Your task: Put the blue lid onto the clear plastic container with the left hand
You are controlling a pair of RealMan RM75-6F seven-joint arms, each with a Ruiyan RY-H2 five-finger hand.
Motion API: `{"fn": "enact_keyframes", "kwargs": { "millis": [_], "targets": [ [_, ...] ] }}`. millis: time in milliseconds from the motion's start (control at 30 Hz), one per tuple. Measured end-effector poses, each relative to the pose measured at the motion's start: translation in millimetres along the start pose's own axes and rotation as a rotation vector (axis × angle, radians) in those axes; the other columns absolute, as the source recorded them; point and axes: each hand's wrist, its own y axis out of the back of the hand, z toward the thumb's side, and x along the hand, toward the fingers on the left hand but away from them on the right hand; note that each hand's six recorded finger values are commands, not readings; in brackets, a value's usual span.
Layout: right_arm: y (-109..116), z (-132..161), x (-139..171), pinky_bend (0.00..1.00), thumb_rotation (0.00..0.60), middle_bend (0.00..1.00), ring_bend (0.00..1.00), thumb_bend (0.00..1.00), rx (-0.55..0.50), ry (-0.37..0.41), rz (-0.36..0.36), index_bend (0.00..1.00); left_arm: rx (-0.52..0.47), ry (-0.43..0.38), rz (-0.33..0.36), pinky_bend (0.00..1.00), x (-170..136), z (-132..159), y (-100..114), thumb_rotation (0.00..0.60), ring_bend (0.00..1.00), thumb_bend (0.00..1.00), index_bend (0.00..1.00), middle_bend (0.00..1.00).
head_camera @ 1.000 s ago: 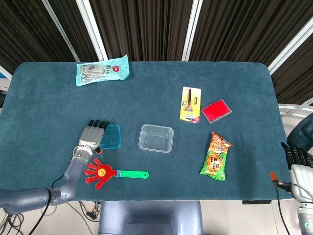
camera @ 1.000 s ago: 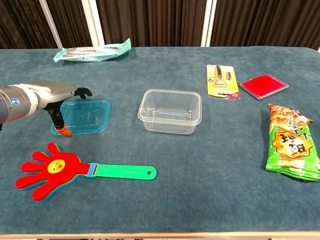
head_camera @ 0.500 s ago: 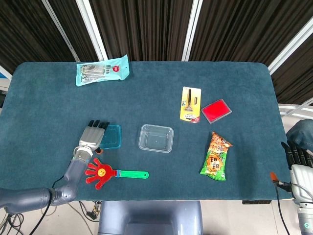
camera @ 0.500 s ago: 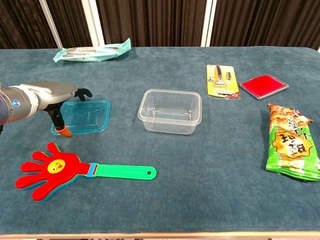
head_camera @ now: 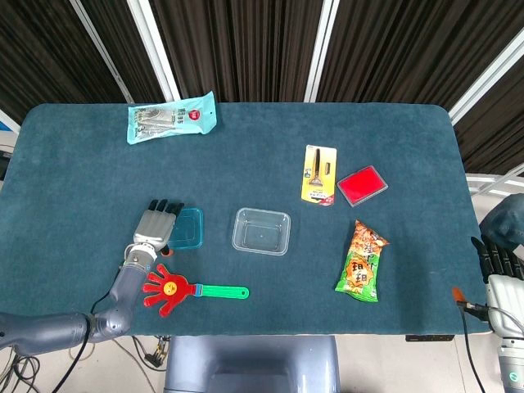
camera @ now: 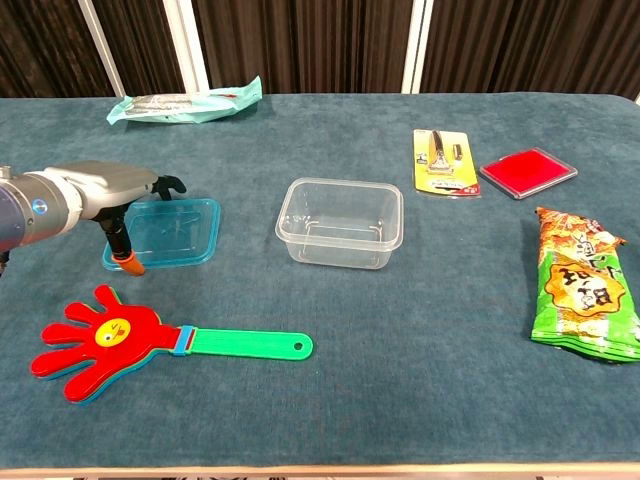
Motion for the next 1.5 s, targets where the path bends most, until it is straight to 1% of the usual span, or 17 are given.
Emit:
{"fn": "enact_keyframes", "kwargs": {
  "millis": [133,200,367,467,600,833,967,1067,1267,1367,1500],
  "targets": [
    [-0.2,-0.1,0.2,0.00,0.600,0.01,0.00,0.34,-0.002,-0.001,0.001,0.00,0.009,-0.009,-0.004,0.05,1.3,2.7,0.2,0.600,0.00,0.03,0.09,0.15],
    [-0.4,-0.3,0.3,0.00,0.600,0.01,0.00,0.34,-0.003,-0.002,0.001,0.00,0.017,-0.012,0.006,0.05,1.3,3.2,1.2,0.600,0.00,0.09,0.10,0.18],
    [-0.5,0.2,0.3,0.00,0.600,0.01,0.00,0.34,-0.009,-0.002,0.004,0.00,0.020,-0.015,0.026,0.05,1.0,3.9,3.4,0.600,0.01,0.25,0.13,0.22],
    [-0.5,0.4,0.1,0.00,0.600,0.01,0.00,0.34,-0.009,-0.002,0.004,0.00,0.017,-0.019,0.043,0.05,0.2,4.3,6.1,0.600,0.01,0.28,0.14,0.23],
    [-0.8,0.6,0.1,0.00,0.600,0.01,0.00,0.34,-0.010,-0.004,0.007,0.00,0.010,-0.019,0.049,0.05,-1.2,2.9,8.9,0.600,0.01,0.28,0.14,0.23],
    [-1.7,0.0,1.0,0.00,0.600,0.01,0.00,0.34,-0.012,-0.006,0.010,0.00,-0.017,-0.007,0.018,0.05,-0.9,-4.1,15.7,0.600,0.01,0.28,0.15,0.23],
    [-2.0,0.0,1.2,0.00,0.600,0.01,0.00,0.34,-0.014,-0.006,0.011,0.00,-0.049,-0.019,-0.002,0.05,-1.3,-6.5,23.1,0.600,0.01,0.28,0.16,0.23],
    [-2.6,-0.2,1.5,0.00,0.600,0.01,0.00,0.34,-0.014,-0.008,0.013,0.00,-0.090,-0.030,-0.005,0.05,-1.9,-8.7,31.6,0.600,0.01,0.28,0.17,0.23],
    [-3.2,-1.0,2.3,0.00,0.600,0.01,0.00,0.34,-0.015,-0.011,0.012,0.00,-0.168,-0.071,0.022,0.05,-5.8,-10.0,52.2,0.600,0.01,0.28,0.17,0.22],
    [-3.1,-1.1,2.2,0.00,0.600,0.01,0.00,0.34,-0.014,-0.011,0.011,0.00,-0.177,-0.100,0.044,0.05,-9.1,-7.2,62.6,0.600,0.01,0.27,0.17,0.22],
    [-3.2,-0.7,1.9,0.00,0.600,0.01,0.00,0.34,-0.014,-0.010,0.013,0.00,-0.171,-0.147,0.081,0.05,-16.0,5.5,78.5,0.600,0.01,0.26,0.16,0.22]
  ]
}}
